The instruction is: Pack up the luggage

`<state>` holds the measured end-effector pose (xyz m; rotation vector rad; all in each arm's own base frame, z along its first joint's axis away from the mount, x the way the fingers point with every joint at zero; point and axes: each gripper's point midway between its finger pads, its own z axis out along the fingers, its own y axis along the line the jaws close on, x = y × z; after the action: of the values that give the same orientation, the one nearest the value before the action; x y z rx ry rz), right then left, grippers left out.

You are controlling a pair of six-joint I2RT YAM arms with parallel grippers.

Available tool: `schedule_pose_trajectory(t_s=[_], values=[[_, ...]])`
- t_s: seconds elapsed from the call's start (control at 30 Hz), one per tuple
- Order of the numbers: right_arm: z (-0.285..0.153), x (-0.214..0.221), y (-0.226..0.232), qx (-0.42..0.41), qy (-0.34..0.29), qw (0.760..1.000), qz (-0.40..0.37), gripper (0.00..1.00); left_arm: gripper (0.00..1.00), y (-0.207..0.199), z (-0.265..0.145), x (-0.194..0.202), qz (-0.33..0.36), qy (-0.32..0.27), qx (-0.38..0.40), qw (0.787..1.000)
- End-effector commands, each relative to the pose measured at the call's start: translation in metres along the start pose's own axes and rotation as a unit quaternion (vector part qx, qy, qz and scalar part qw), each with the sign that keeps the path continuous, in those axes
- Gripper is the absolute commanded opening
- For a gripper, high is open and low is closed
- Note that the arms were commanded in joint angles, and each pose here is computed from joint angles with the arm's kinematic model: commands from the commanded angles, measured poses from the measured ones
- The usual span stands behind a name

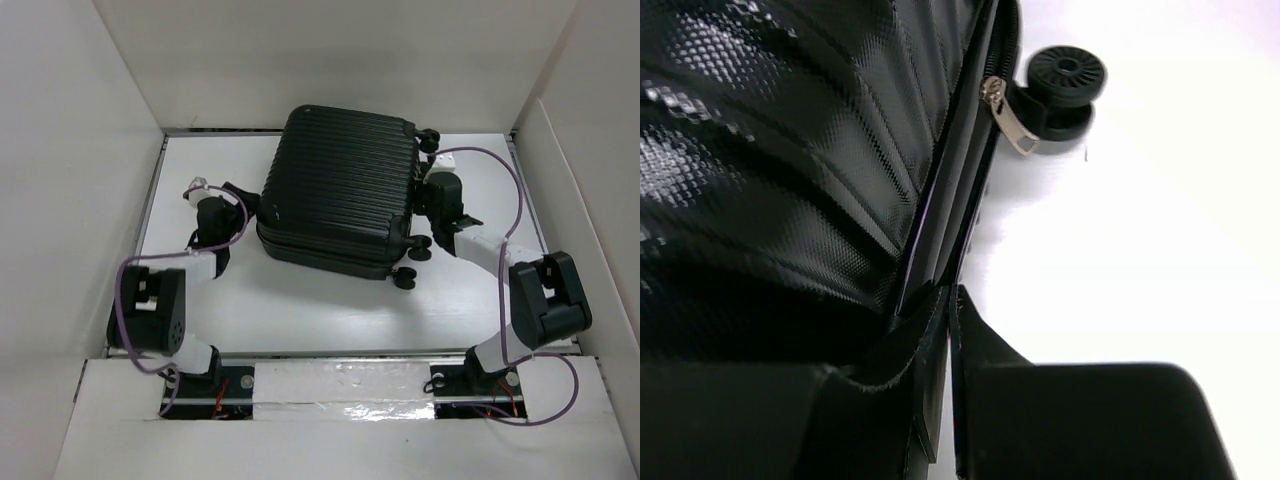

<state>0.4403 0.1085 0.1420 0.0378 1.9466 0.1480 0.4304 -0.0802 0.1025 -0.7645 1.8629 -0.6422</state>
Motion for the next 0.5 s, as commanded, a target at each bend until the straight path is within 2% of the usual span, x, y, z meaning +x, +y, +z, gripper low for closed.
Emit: schedule_pose_trajectory(t_s=[0.0,0.03,0.1,0.17,0.27,0.37,0.47], values=[[-0.006,-0.007,0.102,-0.19,0.02,0.981,-0.024,0.12,0.78,-0.058,-0.042,0.008,0.01,-0.013,0.104,0.994],[-0.005,-0.005,0.104,-0.195,0.03,0.98,-0.033,0.12,0.78,-0.069,-0.057,0.0,0.006,-0.029,0.122,0.992],[0.0,-0.014,0.111,-0.204,0.027,0.978,-0.035,0.13,0.78,-0.056,-0.071,0.003,-0.008,-0.038,0.114,0.993],[0.003,-0.019,0.114,-0.218,0.03,0.975,-0.033,0.14,0.78,-0.067,-0.092,-0.004,-0.024,-0.052,0.14,0.988],[0.008,-0.034,0.119,-0.246,0.036,0.968,-0.034,0.19,0.78,-0.07,-0.112,-0.009,-0.025,-0.064,0.156,0.985],[0.005,-0.053,0.123,-0.26,0.024,0.965,-0.036,0.28,0.79,-0.078,-0.127,-0.013,-0.022,-0.072,0.173,0.982],[-0.002,-0.072,0.118,-0.265,0.016,0.963,-0.037,0.44,0.79,-0.09,-0.141,-0.016,-0.03,-0.071,0.202,0.976]])
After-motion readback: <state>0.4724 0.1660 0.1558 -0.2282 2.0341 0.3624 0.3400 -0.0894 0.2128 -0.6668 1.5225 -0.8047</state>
